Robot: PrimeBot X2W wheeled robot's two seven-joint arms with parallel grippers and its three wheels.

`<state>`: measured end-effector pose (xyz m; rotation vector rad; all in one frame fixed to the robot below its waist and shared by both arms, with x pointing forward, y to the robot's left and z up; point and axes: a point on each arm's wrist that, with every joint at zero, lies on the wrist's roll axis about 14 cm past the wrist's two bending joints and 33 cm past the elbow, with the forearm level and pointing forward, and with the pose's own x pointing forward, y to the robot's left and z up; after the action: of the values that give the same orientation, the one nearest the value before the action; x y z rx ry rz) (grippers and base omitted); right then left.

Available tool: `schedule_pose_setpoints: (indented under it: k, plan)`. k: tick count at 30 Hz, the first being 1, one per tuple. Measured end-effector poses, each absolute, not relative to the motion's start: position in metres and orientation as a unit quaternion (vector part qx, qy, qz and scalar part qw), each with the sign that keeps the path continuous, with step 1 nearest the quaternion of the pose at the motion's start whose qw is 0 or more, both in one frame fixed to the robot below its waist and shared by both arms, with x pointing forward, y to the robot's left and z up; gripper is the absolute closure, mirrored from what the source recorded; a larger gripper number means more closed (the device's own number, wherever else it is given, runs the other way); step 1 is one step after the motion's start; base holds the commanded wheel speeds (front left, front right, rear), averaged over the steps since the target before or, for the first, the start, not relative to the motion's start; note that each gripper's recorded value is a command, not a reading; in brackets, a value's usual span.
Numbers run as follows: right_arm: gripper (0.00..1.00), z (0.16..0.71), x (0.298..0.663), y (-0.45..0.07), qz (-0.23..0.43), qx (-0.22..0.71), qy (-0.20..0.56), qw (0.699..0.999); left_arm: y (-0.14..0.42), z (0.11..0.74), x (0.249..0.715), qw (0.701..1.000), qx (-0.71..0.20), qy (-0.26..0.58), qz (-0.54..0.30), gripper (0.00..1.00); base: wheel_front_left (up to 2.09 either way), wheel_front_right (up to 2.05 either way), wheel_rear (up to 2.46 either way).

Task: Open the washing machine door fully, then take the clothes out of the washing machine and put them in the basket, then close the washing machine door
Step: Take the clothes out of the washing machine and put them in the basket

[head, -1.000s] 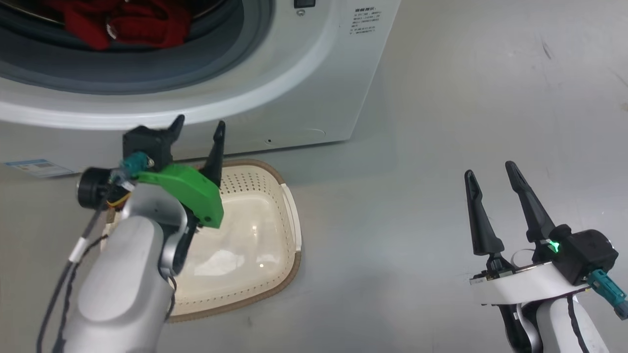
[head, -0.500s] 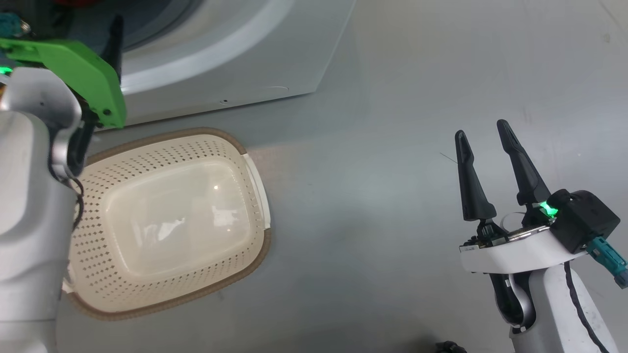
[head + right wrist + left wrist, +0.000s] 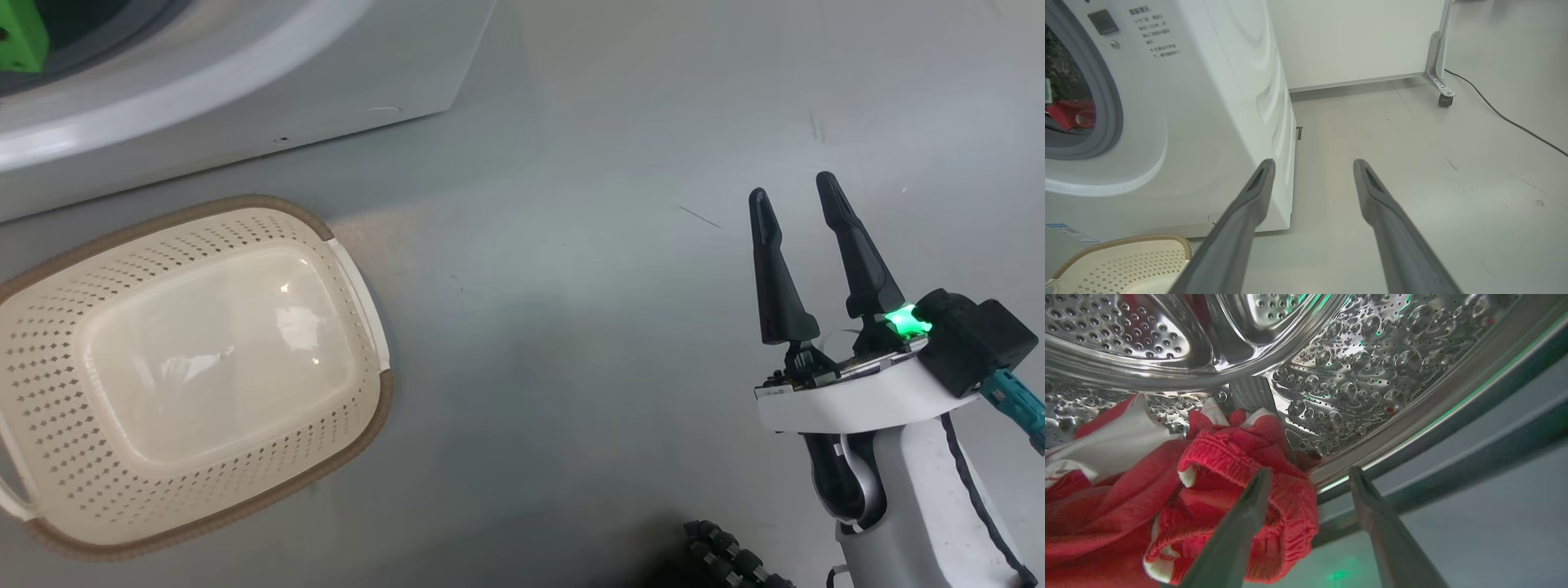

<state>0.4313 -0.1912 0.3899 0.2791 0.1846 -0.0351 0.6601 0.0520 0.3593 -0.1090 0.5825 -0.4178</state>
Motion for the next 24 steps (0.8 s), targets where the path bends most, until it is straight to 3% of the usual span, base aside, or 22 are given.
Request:
schedule_pose_setpoints:
  k: [15, 16, 17, 19, 20, 24]
  plan:
    - [0.0, 0.38, 0.43, -0.21, -0.045, 0.129, 0.104, 0.985, 0.059, 0.315, 0.673, 0.918, -0.063, 0.351, -0.176, 0.0, 0.0, 0.0, 0.0]
    - [0.0, 0.381, 0.432, -0.211, -0.044, 0.129, 0.102, 0.985, 0.059, 0.314, 0.673, 0.917, -0.063, 0.352, -0.175, 0.06, 0.0, 0.0, 0.0]
    - [0.0, 0.381, 0.433, -0.211, -0.044, 0.128, 0.101, 0.986, 0.059, 0.314, 0.673, 0.916, -0.063, 0.355, -0.175, 0.43, 0.0, 0.0, 0.0]
    - [0.0, 0.381, 0.433, -0.211, -0.044, 0.127, 0.1, 0.986, 0.06, 0.312, 0.673, 0.915, -0.062, 0.358, -0.174, 0.75, 0.0, 0.0, 0.0]
    - [0.0, 0.381, 0.433, -0.212, -0.045, 0.127, 0.101, 0.986, 0.06, 0.311, 0.673, 0.915, -0.063, 0.359, -0.174, 1.0, 0.0, 0.0, 0.0]
    - [0.0, 0.381, 0.434, -0.212, -0.044, 0.127, 0.1, 0.986, 0.06, 0.312, 0.674, 0.915, -0.062, 0.358, -0.174, 1.0, 0.0, 0.0, 0.0]
